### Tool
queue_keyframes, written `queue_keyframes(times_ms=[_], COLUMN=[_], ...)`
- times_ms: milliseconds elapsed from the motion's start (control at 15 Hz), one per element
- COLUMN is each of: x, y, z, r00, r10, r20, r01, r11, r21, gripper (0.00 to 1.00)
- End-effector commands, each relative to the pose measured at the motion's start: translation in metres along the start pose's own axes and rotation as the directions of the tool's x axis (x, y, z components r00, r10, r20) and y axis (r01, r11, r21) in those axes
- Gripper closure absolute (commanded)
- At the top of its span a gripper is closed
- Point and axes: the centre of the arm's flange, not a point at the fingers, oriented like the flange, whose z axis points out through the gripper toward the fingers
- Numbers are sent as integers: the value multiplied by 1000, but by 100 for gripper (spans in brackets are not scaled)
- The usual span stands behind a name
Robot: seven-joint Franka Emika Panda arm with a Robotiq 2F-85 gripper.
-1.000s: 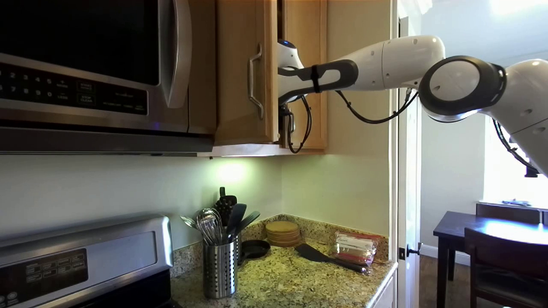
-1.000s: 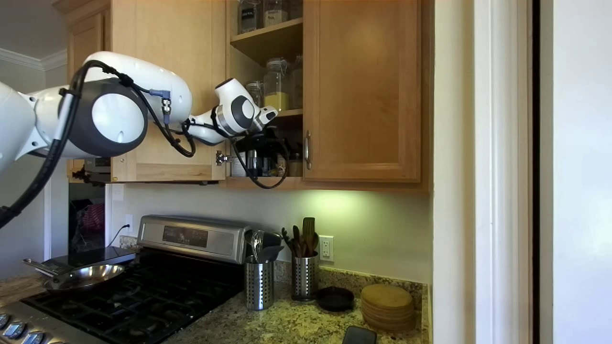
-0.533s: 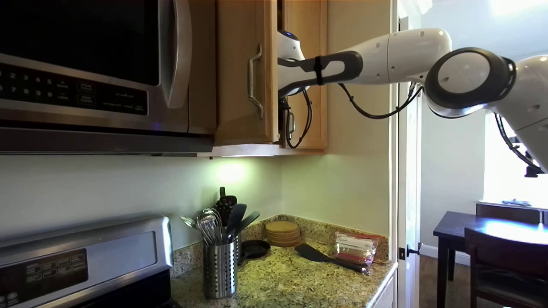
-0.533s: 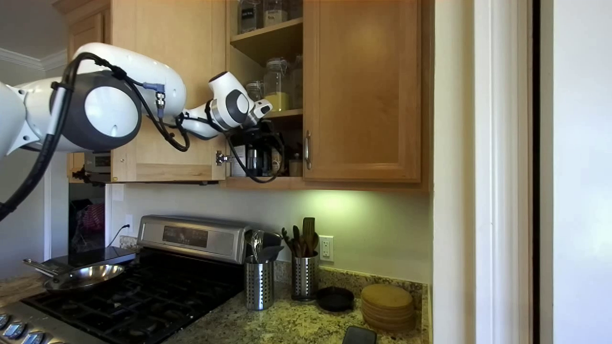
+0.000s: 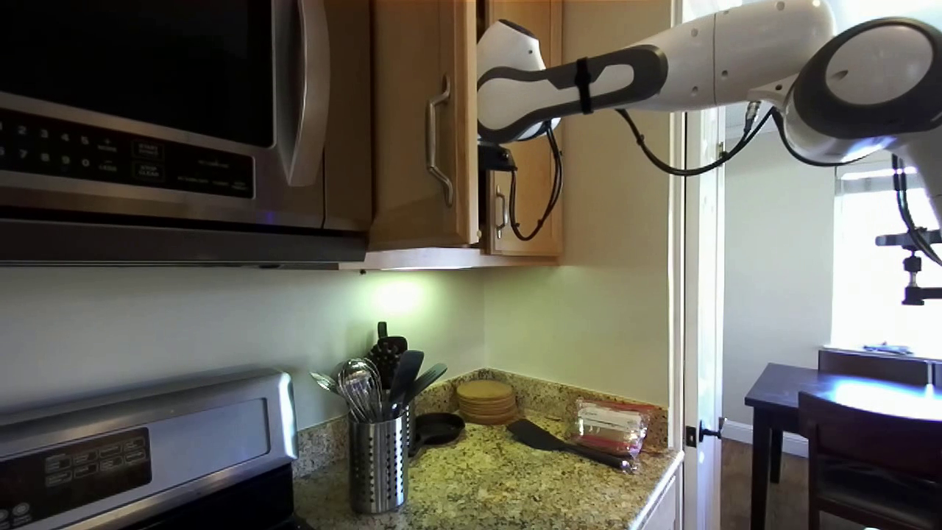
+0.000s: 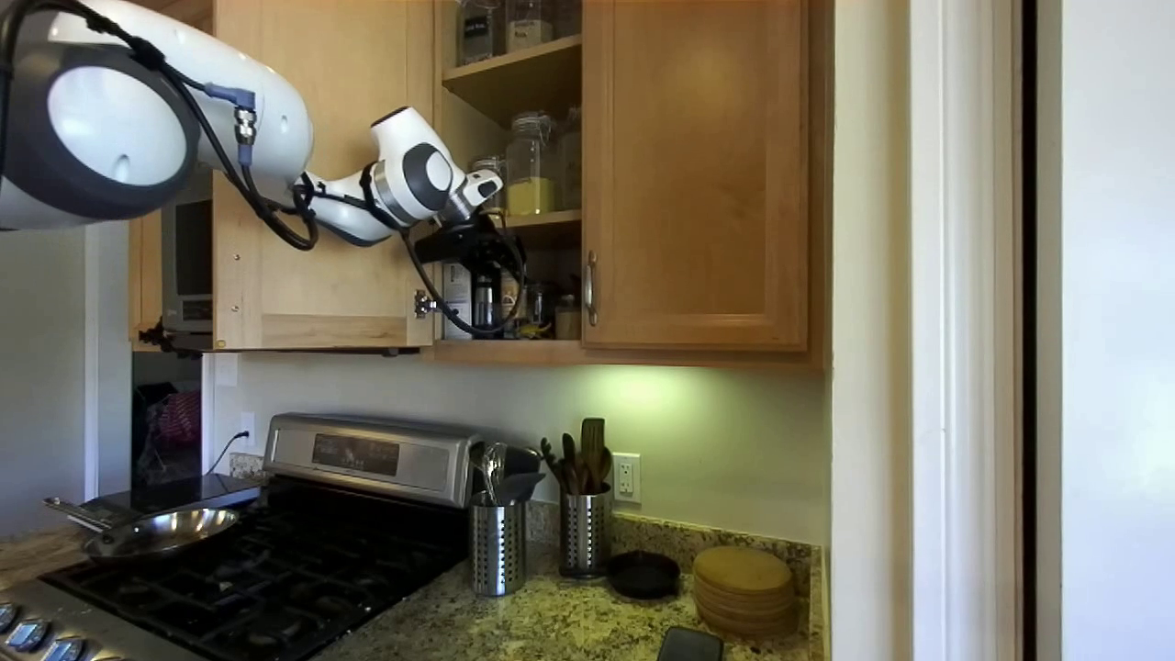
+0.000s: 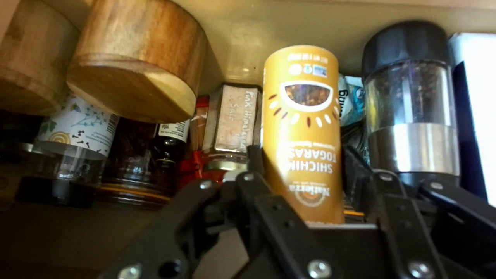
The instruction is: Open the cabinet door on the left, remove the brown bottle from the bottom shelf of the cabinet, and put the bottle on the counter
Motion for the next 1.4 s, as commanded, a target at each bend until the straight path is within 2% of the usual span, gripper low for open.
queue_keyframes(times_ms=[0, 600, 1067, 1333], x=[-56, -121, -176, -201], y=[9, 4, -2, 2], z=[-35, -48, -3, 9], r00=[1000, 991, 990, 987], r10=[10, 18, 105, 139], r20=[26, 132, 94, 79], r01=[-10, -16, -96, -128], r11=[1000, 1000, 991, 983], r21=[4, -19, -98, -130], gripper=[74, 74, 74, 74])
